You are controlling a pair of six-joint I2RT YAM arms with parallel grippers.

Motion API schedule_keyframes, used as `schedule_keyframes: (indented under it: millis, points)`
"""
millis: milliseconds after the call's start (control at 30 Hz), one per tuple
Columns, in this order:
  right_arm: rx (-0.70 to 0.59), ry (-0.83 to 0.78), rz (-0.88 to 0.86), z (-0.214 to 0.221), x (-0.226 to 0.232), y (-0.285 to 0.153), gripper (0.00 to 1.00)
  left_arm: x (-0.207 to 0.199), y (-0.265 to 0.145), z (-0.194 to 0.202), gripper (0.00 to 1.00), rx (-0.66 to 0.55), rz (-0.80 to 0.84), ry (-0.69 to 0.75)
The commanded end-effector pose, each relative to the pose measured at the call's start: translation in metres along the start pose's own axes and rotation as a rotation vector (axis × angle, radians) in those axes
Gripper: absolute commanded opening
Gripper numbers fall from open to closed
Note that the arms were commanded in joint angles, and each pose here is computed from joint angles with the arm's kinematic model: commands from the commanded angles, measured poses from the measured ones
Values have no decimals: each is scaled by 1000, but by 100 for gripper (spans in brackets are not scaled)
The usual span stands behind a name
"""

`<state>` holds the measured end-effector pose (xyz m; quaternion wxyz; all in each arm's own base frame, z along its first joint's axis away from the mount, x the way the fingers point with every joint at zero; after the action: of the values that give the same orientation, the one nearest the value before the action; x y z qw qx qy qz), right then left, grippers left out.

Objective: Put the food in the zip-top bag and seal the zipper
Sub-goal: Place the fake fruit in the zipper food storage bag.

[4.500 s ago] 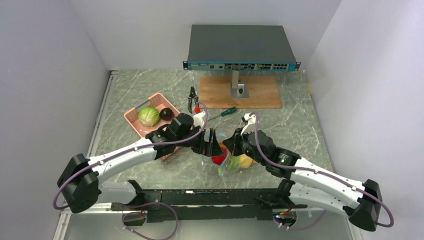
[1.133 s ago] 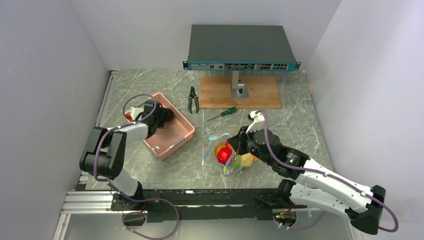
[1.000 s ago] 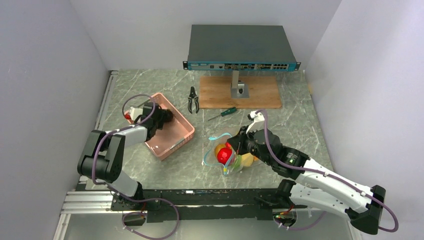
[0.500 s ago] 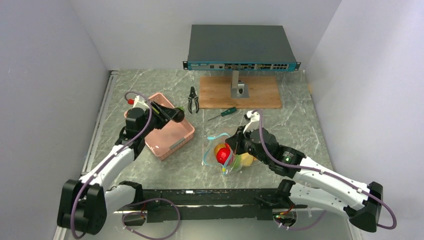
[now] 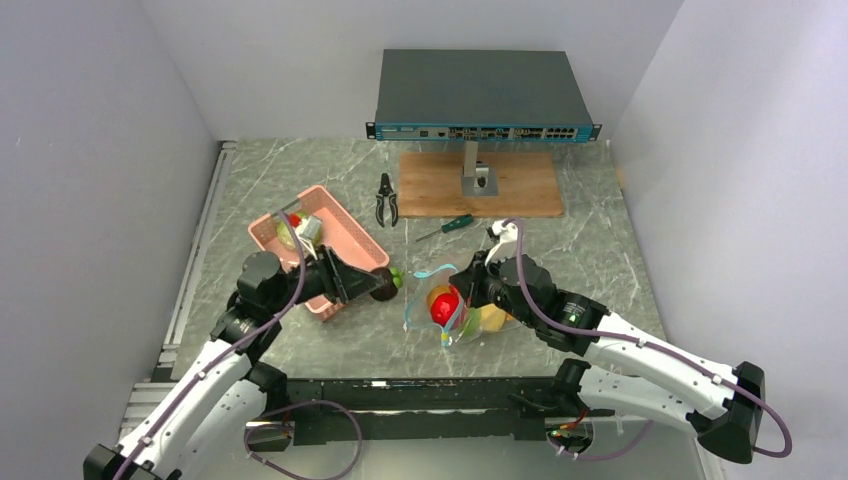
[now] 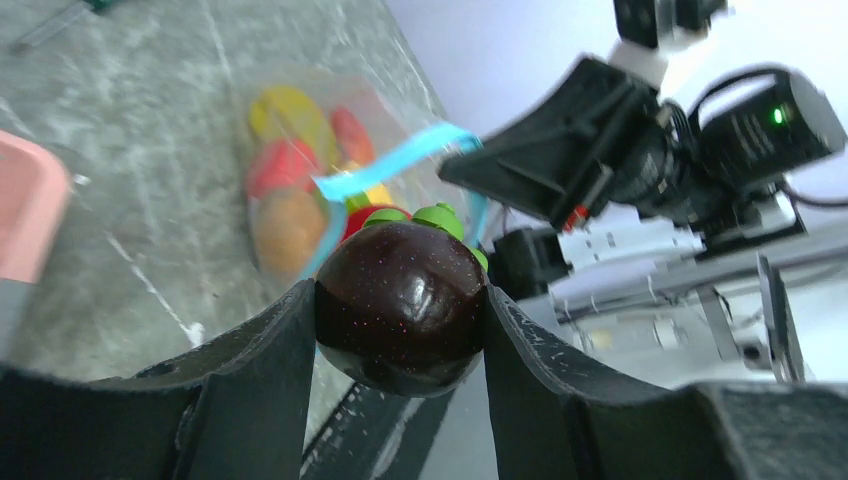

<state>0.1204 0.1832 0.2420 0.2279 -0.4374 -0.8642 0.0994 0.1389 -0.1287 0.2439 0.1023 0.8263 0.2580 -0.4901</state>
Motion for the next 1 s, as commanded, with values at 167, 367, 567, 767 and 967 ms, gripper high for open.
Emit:
schedule_keyframes:
  millis: [167,367,567,767,967]
  points:
    - [-119,37,-54,-26,12,-2,0,-5,14,44,40,144,17,-24]
    - [-120,50,-110,-27,18,1,0,-8,42,50,39,192,20,-46]
    - [-107,33,-190,-24,23,1,0,-13,77,42,37,276,-38,-37]
    - [-97,44,-220,-22,26,1,0,-25,105,41,34,329,-2,-36]
    - [-106,59,-224,-25,26,-2,0,-21,114,43,32,265,-78,-20]
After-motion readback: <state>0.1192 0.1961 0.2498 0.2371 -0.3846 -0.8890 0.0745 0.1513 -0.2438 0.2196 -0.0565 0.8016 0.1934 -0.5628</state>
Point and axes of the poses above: each gripper's point midway between its finger pads, its own y axis out along the fingers, its own x axis along the line the jaws close on, z = x × y, the point moved 10 cm from there along -y, back along the fingers, and after that the axes turned 9 degrees about -y, right-handed, at the moved point
